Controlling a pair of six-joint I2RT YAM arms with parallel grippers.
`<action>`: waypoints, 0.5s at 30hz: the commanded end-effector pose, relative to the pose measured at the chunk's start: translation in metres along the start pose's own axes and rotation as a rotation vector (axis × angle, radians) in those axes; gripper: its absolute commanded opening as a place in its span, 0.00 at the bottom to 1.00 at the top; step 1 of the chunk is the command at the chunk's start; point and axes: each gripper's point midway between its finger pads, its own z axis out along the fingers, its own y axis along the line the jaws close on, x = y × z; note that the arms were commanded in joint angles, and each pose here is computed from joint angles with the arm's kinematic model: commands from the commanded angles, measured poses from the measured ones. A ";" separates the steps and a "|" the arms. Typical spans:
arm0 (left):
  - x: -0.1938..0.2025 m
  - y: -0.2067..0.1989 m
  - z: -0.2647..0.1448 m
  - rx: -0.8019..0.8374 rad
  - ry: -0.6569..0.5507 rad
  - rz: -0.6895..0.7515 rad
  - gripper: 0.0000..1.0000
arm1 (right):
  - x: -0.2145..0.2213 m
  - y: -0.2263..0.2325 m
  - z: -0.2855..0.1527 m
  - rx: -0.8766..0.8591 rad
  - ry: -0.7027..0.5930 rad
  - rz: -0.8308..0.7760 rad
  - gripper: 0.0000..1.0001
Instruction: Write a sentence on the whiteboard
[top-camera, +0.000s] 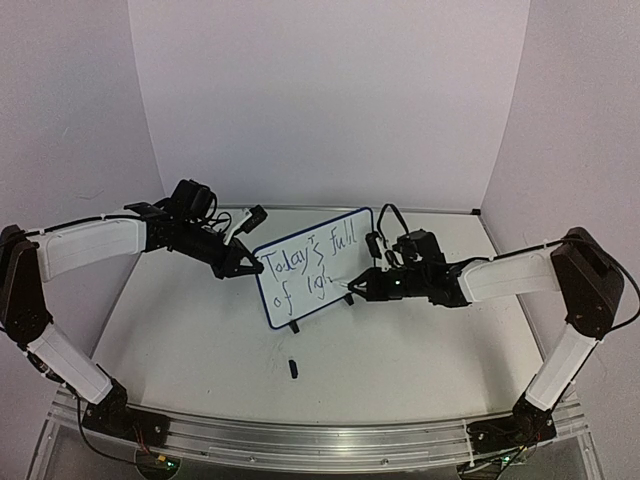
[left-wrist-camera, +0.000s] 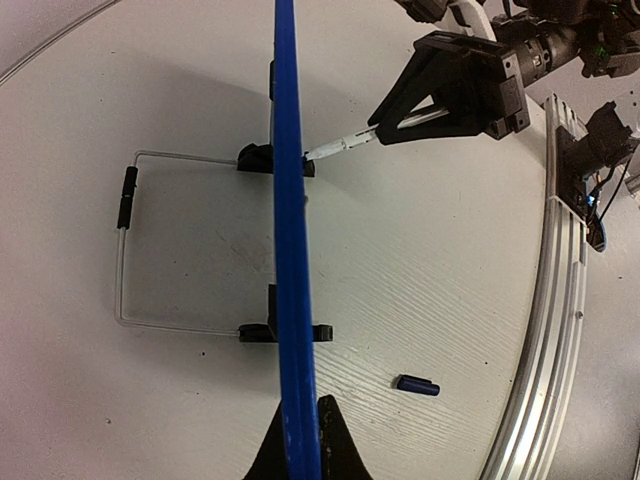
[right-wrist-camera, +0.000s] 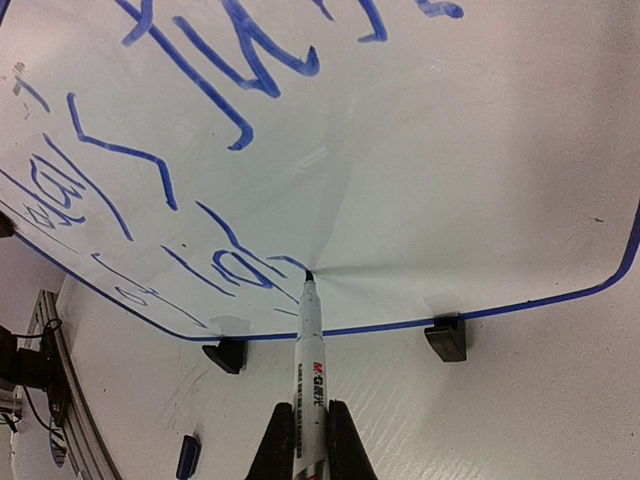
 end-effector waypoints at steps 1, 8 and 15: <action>0.023 -0.003 0.009 0.009 0.098 -0.030 0.00 | -0.013 0.011 -0.012 -0.037 -0.044 -0.016 0.00; 0.023 -0.003 0.009 0.010 0.096 -0.027 0.00 | -0.022 0.017 -0.023 -0.044 -0.077 -0.027 0.00; 0.023 -0.003 0.009 0.006 0.098 -0.027 0.00 | -0.030 0.015 -0.014 -0.044 -0.077 -0.029 0.00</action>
